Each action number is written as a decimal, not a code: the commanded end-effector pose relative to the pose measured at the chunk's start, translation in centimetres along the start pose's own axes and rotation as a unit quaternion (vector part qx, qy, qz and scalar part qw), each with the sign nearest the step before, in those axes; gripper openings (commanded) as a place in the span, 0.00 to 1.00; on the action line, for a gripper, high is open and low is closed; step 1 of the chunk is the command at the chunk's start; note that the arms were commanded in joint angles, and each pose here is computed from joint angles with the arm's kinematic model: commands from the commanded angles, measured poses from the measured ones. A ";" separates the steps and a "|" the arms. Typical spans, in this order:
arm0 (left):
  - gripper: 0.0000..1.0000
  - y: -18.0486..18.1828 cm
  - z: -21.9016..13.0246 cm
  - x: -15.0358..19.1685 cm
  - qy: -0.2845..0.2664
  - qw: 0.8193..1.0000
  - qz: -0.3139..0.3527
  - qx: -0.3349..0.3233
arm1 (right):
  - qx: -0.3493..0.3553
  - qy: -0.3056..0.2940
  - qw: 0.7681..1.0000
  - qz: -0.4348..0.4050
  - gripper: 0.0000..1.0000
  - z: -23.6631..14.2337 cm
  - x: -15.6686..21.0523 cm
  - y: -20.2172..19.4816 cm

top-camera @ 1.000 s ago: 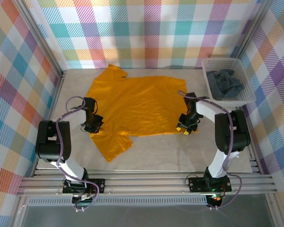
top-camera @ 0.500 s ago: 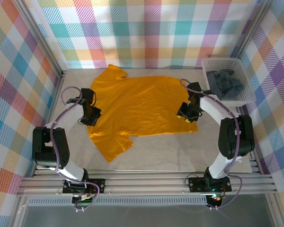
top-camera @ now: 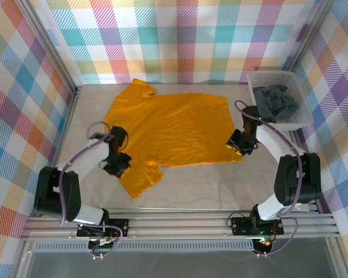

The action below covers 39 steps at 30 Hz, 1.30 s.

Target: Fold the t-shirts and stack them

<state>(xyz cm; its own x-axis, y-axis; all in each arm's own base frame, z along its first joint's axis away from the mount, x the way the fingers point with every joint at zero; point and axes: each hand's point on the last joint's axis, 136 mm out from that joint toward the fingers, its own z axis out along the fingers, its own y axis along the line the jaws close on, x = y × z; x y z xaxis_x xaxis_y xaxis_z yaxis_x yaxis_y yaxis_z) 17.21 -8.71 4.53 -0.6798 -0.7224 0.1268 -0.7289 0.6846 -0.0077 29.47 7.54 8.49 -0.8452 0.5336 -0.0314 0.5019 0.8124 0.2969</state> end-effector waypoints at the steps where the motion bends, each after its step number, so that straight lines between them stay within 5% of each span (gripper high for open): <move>1: 0.36 2.4 1.1 3.6 0.040 0.999 -0.017 -0.022 | -0.003 0.021 1.000 0.019 0.40 0.5 1.5 -0.6; 14: 0.44 0.4 2.6 3.4 0.005 0.998 -0.045 0.036 | -0.017 0.031 0.999 -0.011 0.41 0.0 2.8 -0.8; 19: 0.43 1.4 2.9 3.7 0.008 0.999 -0.047 0.009 | -0.021 0.033 0.999 -0.012 0.41 0.0 3.1 -0.9; 28: 0.29 1.7 5.0 3.0 -0.003 0.999 -0.032 -0.020 | 0.013 0.016 1.000 0.003 0.42 0.2 2.6 -2.1; 32: 0.00 2.8 4.6 2.5 -0.021 0.999 -0.021 -0.045 | 0.047 -0.010 0.998 0.047 0.43 0.4 1.7 -4.3; 39: 0.00 5.8 3.3 2.8 -0.034 0.998 -0.017 -0.053 | 0.044 -0.011 0.991 0.126 0.39 2.5 -0.6 -6.1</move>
<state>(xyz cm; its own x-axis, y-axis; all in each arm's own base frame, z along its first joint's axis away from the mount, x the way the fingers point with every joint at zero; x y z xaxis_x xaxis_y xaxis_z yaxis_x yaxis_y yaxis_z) 12.77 -9.15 1.48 -0.6486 -0.7548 0.0980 -0.7561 0.6537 0.0306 26.58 3.64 5.20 -0.7366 0.6762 0.0120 0.6624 0.7178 0.2143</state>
